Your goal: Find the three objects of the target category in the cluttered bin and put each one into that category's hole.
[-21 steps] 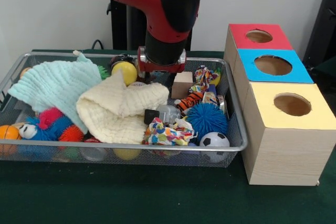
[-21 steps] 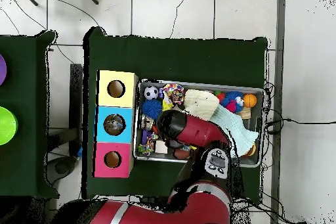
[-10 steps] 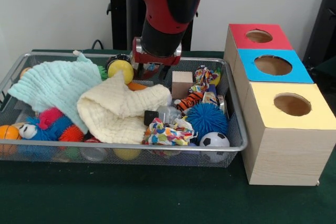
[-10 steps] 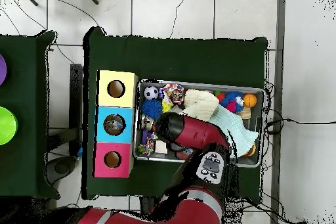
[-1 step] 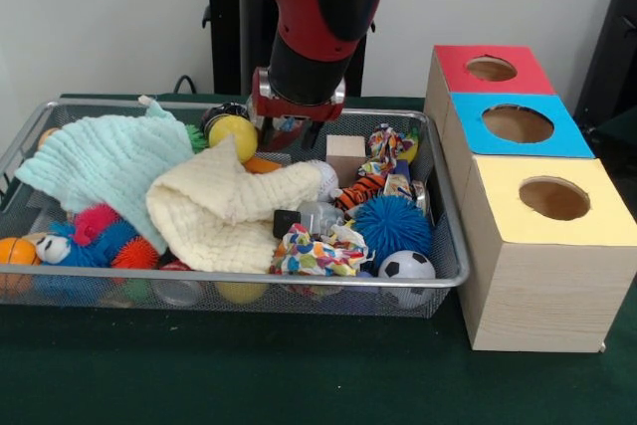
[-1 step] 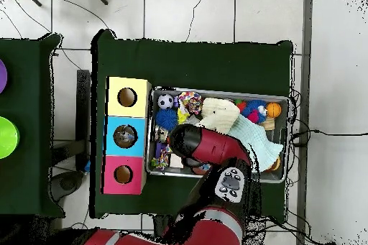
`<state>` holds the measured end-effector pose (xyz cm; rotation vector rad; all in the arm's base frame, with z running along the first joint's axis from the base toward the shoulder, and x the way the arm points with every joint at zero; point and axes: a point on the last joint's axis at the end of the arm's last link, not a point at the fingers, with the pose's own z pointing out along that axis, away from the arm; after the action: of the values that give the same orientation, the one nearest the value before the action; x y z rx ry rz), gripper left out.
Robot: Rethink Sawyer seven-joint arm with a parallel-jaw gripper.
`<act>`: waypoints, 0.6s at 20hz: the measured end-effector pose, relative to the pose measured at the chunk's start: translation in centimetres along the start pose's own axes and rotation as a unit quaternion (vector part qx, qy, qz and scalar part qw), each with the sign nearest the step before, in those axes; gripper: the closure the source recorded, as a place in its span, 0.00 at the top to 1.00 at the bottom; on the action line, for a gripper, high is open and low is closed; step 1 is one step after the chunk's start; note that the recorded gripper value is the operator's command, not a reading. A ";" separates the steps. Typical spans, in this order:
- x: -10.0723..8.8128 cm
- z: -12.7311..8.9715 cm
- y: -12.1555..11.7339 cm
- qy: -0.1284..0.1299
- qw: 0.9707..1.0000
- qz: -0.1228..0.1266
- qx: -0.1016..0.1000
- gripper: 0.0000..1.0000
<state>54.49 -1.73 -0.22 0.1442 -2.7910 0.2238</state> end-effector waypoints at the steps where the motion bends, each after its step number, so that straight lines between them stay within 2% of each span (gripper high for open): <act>1: 0.0 0.0 0.0 -0.001 1.000 0.000 0.000 1.00; 12: 0.5 0.0 0.0 -0.018 1.000 0.002 0.007 1.00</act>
<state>54.03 -1.73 -0.04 0.1487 -2.8253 0.2452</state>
